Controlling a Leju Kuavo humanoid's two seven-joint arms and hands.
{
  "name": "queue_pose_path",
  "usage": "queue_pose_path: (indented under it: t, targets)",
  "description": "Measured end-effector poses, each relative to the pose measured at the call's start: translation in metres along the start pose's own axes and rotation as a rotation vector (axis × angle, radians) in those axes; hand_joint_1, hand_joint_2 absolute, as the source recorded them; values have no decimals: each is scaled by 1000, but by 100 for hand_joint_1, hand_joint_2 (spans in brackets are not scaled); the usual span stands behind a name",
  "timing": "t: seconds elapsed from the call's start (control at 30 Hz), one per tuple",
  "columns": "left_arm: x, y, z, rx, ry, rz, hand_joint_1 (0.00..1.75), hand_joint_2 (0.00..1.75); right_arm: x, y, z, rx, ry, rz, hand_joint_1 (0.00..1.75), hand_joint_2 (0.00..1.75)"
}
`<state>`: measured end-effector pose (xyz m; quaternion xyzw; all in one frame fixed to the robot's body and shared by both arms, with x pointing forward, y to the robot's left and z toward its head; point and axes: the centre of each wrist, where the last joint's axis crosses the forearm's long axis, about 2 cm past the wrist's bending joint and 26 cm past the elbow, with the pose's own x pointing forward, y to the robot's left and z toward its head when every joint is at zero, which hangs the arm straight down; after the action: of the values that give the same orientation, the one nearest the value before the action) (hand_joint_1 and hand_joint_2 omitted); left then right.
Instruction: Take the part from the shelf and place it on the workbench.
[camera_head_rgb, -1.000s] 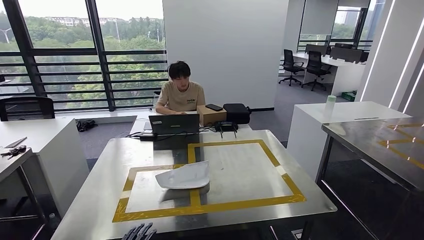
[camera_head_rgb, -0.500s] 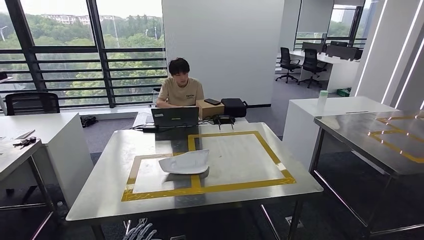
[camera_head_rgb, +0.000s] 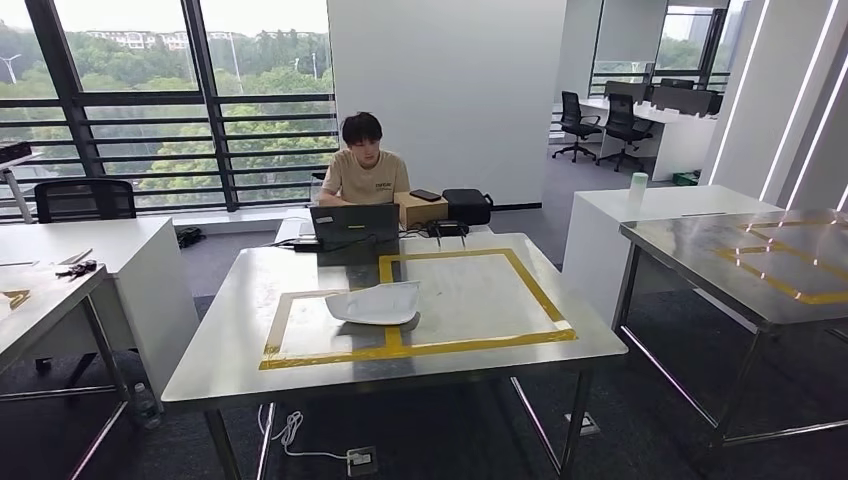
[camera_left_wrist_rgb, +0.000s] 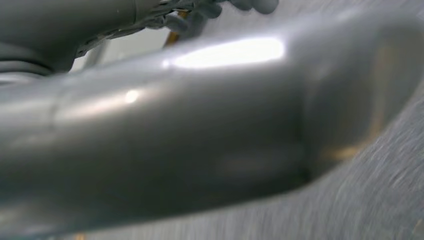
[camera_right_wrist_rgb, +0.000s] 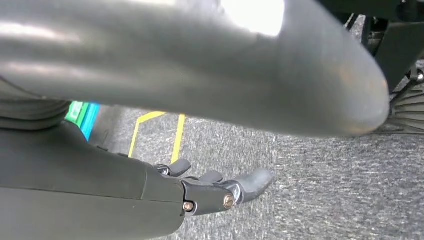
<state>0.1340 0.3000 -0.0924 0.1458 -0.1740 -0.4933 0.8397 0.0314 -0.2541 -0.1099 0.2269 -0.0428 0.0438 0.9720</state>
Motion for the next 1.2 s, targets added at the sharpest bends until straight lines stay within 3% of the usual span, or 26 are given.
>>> queue_pose_path:
  t: [0.1, 0.17, 0.47, 0.6, 0.8, 1.03, 1.2]
  targets:
    - [-26, -39, 9, -163, 260, 222, 0, 0, -3, -7, 3, -14, 28, -9, 0, 0]
    - [-34, -52, 13, -232, 362, 308, 0, 0, -4, -11, 5, -21, 36, -11, 0, 0]
    - [-38, -73, 20, -313, 436, 433, 0, 0, 0, -22, 10, -43, 29, -9, 0, 0]
    - [-39, -76, 21, -323, 447, 450, 0, 0, 0, -22, 10, -44, 28, -9, 0, 175]
    - [-32, -83, 23, -312, 431, 464, 0, 0, 1, -24, 11, -49, 32, 15, 0, 175]
    - [-4, -77, 19, -168, 264, 426, 0, 0, 8, -19, 8, -40, 29, 45, 0, 175]
    - [22, -58, 13, -132, 173, 394, 0, 0, 11, -13, 6, -20, 52, 43, 0, 175]
